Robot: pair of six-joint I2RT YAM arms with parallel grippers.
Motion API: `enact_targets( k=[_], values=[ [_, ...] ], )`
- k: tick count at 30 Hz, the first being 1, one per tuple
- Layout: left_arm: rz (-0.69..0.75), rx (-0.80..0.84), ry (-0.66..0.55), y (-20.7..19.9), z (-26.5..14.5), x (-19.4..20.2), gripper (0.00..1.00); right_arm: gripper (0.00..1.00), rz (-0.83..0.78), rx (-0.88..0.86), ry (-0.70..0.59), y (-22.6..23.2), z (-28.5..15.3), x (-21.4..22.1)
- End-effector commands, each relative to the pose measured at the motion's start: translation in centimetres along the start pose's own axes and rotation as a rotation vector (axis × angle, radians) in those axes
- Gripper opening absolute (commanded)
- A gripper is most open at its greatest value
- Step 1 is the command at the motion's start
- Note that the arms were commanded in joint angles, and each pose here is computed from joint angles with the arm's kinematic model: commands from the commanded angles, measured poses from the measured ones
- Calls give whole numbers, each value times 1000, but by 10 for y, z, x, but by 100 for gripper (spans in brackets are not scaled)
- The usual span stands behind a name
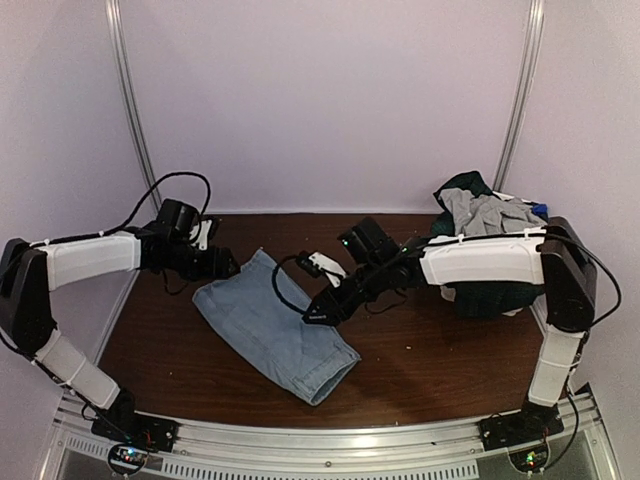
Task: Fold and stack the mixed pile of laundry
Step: Rotate the rectangle-folded skirt at the center of the board.
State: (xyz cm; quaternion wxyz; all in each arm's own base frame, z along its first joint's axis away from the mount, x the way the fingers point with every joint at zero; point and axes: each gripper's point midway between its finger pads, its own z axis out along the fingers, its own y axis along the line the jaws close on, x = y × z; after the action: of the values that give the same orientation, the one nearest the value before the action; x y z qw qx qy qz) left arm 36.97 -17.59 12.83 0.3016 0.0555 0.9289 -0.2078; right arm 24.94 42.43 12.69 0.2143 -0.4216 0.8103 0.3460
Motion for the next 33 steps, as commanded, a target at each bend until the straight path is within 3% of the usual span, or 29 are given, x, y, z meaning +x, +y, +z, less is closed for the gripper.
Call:
enact_targets(
  k=[1,7,13,16,21,24,27,33],
  values=[
    [-67,-24,8,16,2,44,77,51,-68,-118,56,38,32,-4],
    [-103,-119,79,44,17,81,74,46,-52,-123,215,27,70,51],
    [-128,-171,141,67,64,69,66,41,7,-105,278,17,78,99],
    [-106,-161,150,68,91,44,62,40,13,-139,228,34,85,89],
    [-62,-140,145,69,135,-18,60,44,26,-157,65,43,97,10],
    [-28,-98,84,51,121,-65,65,45,47,-148,-28,34,75,-30],
    [19,-12,-9,19,81,-90,73,47,73,-139,-101,19,45,-39],
    [6,122,-73,-14,9,-39,75,47,261,-89,-148,-32,14,-10]
  ],
)
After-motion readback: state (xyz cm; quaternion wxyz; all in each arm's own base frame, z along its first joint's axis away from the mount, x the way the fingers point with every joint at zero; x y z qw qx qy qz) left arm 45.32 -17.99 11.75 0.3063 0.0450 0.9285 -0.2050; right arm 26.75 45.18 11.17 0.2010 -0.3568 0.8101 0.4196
